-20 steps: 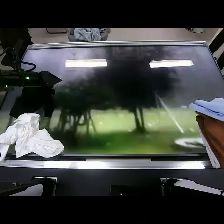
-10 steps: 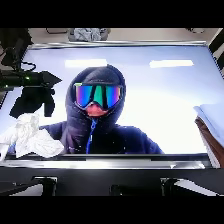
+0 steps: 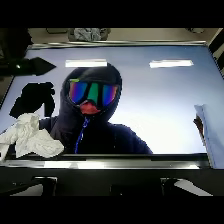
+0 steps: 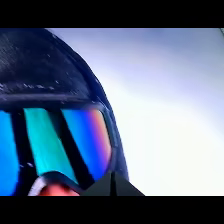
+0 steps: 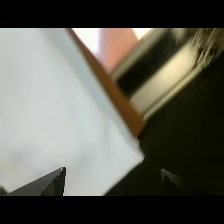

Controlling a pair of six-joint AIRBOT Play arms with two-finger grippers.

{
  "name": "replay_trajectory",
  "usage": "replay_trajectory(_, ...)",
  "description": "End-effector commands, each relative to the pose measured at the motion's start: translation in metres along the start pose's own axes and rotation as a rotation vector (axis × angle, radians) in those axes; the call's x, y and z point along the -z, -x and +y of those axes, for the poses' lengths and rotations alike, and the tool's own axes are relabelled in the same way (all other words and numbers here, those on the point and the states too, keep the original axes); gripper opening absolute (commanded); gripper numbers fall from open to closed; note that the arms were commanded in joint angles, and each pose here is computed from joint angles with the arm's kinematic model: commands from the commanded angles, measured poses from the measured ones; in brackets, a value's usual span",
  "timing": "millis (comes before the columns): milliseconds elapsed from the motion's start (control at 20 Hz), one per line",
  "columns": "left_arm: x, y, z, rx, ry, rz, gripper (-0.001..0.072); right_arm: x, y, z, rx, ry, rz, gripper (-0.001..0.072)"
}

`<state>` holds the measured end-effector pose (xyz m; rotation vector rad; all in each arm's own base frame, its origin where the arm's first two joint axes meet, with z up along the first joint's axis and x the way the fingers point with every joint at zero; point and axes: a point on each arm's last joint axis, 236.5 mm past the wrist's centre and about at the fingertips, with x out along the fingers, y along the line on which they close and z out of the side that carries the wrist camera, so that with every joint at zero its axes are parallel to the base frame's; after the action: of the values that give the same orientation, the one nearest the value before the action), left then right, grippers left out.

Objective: Fold the shirts.

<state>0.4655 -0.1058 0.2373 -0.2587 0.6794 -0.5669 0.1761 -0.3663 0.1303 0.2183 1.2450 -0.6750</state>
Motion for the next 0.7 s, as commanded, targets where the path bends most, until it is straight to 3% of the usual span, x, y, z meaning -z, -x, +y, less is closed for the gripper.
replay_trajectory(0,-0.053,0.036,0.033,-0.34,-0.118,-0.107,0.0028,-0.146,0.121,0.046,0.092,0.236,-0.554,0.0644)
replay_trajectory(100,-0.049,0.039,0.057,-0.522,-0.134,-0.072,0.0033,-0.169,0.152,0.15,-0.082,0.372,-0.661,0.0621)
replay_trajectory(150,-0.033,0.031,0.063,-0.552,-0.147,0.007,0.0127,-0.155,0.145,0.205,-0.188,0.449,-0.591,0.0624)
replay_trajectory(250,0.04,0.007,0.073,-0.548,-0.074,0.312,0.072,-0.092,0.107,0.288,-0.354,0.65,-0.298,0.0632)
replay_trajectory(350,0.134,0.008,0.083,-0.545,0.043,0.691,0.0716,-0.017,0.068,0.335,-0.47,0.806,0.009,0.0624)
replay_trajectory(400,0.158,0.008,0.085,-0.542,0.067,0.745,0.0714,0.012,0.057,0.351,-0.516,0.842,0.097,0.0606)
replay_trajectory(500,0.185,0.005,0.083,-0.531,0.089,0.701,0.071,0.054,0.039,0.365,-0.541,0.877,0.164,0.0606)
replay_trajectory(650,0.191,0.003,0.083,-0.542,0.088,0.549,0.071,0.061,0.023,0.37,-0.528,0.824,0.092,0.0609)
